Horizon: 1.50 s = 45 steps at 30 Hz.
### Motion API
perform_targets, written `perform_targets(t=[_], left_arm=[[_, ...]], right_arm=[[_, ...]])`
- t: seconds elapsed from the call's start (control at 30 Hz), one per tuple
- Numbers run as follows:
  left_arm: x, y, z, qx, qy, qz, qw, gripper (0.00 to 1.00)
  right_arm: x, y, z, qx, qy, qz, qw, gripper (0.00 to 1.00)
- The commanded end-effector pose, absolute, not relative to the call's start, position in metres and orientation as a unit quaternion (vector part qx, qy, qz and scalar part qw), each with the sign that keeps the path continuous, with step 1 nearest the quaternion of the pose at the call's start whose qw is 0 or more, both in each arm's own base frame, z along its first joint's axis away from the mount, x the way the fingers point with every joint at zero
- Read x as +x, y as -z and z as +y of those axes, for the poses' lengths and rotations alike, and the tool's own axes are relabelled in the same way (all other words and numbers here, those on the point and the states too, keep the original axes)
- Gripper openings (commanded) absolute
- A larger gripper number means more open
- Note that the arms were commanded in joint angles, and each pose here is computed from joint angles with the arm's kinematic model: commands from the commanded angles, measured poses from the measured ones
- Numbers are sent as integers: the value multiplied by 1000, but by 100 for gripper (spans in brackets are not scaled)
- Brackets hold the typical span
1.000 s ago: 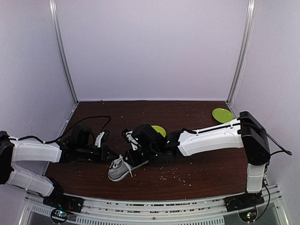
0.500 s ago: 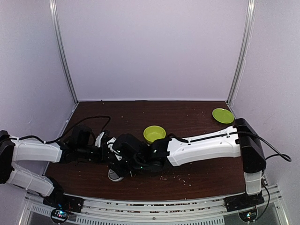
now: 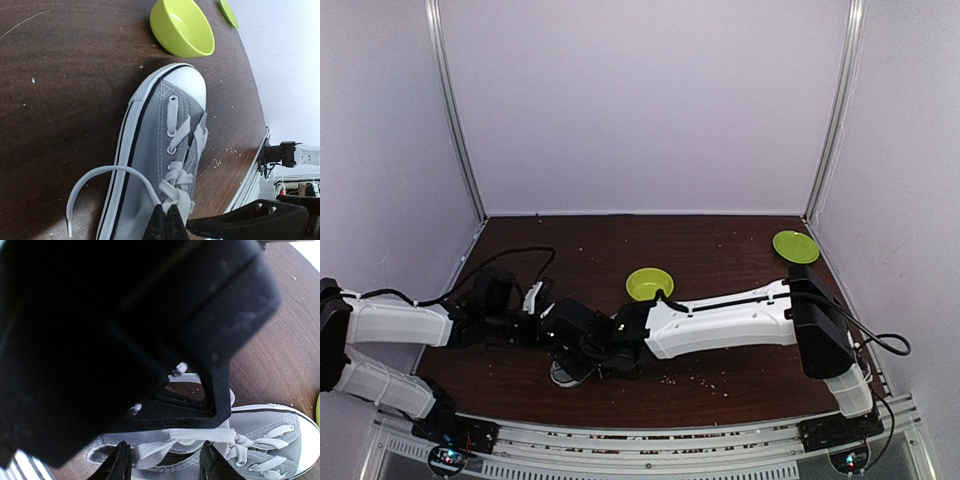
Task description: Tie the shoes
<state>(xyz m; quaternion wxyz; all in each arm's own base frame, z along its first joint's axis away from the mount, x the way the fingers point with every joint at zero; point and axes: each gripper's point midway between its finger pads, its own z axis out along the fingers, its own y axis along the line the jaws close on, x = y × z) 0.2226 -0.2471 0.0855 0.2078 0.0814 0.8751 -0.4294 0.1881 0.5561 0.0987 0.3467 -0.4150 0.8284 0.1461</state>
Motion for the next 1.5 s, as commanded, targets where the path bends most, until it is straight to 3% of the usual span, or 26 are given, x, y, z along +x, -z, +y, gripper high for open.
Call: perform_targets(t=[0.0,0.1,0.33,1.47], left_arm=[[224,-89,-249,86,441,866,217,0],[224,-89,-250,86,442,866,217,0],[227,-89,-248,81,436,868,223,0],[245,-72,-235,58,399,885,234,0]], right_arm=[[189,-103,560,-422,-129,824,357,47],[191,-101,560,-421,-121,825,358,43],[194,-105,549,-388,-123,836,368,0],[201,-119,499,-299,-234,854,356,0]])
